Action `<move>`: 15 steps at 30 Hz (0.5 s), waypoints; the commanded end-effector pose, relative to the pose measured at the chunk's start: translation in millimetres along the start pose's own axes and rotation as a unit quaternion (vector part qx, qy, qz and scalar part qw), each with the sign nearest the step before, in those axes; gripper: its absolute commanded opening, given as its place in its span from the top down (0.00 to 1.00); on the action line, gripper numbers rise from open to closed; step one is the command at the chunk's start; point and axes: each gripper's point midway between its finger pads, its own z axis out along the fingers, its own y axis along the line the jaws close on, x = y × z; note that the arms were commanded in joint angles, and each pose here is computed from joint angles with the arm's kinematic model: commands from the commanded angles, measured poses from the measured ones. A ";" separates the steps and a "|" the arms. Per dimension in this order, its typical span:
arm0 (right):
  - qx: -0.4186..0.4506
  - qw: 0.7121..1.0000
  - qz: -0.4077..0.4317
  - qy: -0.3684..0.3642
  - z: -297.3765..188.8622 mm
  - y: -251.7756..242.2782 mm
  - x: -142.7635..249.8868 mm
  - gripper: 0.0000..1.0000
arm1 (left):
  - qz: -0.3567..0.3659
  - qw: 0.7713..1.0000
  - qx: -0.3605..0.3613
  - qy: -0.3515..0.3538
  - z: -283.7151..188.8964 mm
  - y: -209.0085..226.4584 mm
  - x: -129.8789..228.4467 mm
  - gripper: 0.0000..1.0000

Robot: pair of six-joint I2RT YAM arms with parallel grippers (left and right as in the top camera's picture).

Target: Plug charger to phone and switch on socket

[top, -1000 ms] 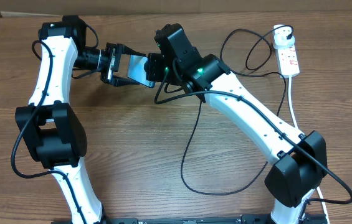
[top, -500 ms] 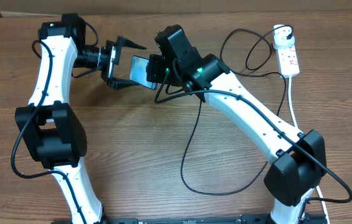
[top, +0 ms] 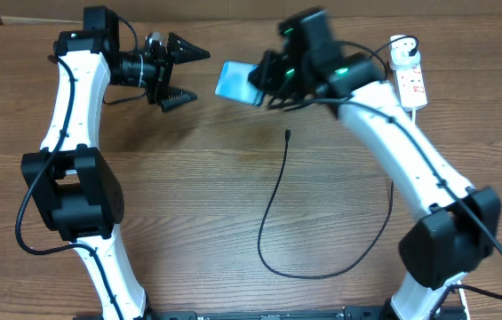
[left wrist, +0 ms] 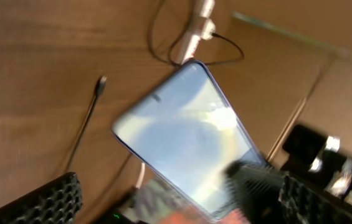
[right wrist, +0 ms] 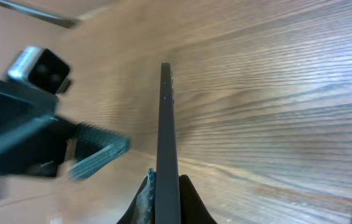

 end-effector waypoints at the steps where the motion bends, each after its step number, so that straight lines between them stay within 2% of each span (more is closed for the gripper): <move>1: -0.147 0.988 -0.001 0.043 -51.6 48.9 0.6 0.96 | 0.127 0.990 0.062 0.022 3.0 -28.9 8.0 0.05; 6: -0.212 0.976 0.009 0.051 -69.0 64.0 -11.8 0.96 | 0.162 0.979 0.116 0.034 1.6 -51.7 10.0 0.04; 15: -0.189 0.980 0.060 -0.008 -65.6 61.5 -38.4 0.96 | 0.134 0.975 0.164 0.067 -4.2 -66.6 21.9 0.06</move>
